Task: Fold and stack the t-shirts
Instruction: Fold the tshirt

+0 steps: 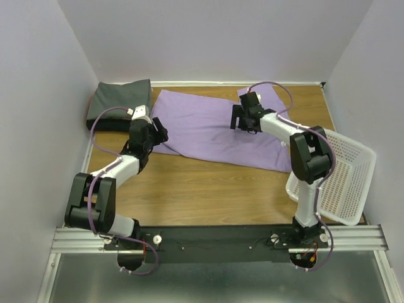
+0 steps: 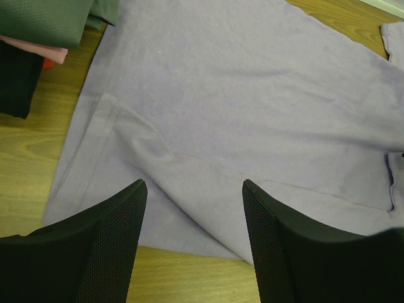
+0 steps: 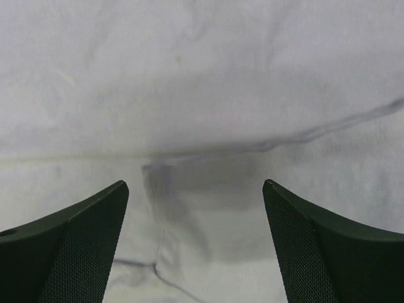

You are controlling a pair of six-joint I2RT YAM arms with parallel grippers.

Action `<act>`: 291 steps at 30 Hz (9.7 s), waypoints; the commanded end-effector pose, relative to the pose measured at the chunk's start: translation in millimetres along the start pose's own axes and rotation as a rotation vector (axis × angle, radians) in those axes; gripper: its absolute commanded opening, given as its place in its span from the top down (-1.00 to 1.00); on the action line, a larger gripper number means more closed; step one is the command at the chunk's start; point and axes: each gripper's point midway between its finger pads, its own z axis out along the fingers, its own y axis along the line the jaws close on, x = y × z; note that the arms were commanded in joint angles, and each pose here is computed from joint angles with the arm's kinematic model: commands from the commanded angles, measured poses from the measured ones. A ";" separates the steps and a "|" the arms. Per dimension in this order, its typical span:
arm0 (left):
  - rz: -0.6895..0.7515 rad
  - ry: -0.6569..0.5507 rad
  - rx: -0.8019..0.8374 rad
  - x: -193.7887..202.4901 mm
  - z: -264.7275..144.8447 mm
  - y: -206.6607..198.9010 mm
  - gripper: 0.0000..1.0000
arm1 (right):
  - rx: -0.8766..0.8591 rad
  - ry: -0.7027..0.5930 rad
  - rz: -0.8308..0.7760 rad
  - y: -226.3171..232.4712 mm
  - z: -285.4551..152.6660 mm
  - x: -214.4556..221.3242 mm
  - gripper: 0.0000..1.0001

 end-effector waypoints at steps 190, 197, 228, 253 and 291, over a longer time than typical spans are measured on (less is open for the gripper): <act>0.046 0.222 -0.091 155.2 -44.7 -57.3 -0.26 | 0.024 0.282 0.086 -36.5 -156.4 251.0 -0.95; 0.048 0.217 -0.056 151.1 -64.1 -65.5 -0.26 | -0.001 0.275 0.084 -31.6 -178.8 252.5 -0.95; 0.249 0.053 -0.127 -63.5 92.1 -51.6 -0.47 | 0.141 -0.193 0.165 -78.6 -28.1 -93.9 -0.88; 0.236 0.167 -0.250 -43.8 181.1 12.1 -0.44 | 0.231 -0.132 0.216 -154.1 103.1 -100.1 -0.41; 0.266 0.317 -0.432 -26.7 204.8 54.4 -0.31 | 0.203 -0.100 0.224 -151.7 90.1 -88.7 0.91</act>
